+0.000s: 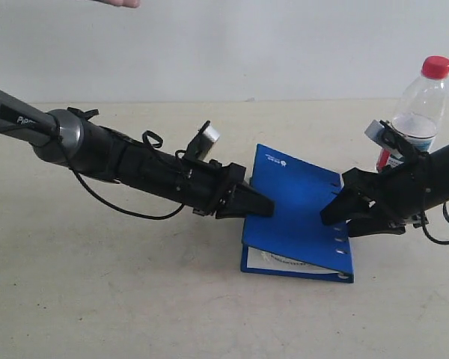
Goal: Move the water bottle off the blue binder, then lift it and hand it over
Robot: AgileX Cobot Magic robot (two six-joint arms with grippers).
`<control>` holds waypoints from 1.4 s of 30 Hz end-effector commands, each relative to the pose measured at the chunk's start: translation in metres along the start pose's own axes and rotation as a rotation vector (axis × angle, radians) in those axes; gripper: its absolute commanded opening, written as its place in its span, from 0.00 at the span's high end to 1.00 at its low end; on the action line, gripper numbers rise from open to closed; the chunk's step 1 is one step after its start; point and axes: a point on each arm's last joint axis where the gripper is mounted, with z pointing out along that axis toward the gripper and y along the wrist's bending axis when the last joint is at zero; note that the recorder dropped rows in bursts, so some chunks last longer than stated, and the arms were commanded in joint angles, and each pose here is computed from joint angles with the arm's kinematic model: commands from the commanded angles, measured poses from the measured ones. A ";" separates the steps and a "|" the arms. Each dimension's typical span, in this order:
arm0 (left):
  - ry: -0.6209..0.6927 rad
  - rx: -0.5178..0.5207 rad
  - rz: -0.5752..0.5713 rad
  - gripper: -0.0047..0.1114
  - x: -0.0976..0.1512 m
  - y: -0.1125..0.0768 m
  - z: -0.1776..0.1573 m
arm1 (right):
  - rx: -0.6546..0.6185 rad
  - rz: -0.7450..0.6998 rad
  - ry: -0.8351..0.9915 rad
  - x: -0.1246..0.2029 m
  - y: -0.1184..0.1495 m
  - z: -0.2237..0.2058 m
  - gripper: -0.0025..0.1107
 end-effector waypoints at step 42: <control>-0.015 0.096 0.116 0.92 -0.008 0.005 -0.051 | 0.027 -0.029 -0.067 -0.007 0.001 0.000 0.50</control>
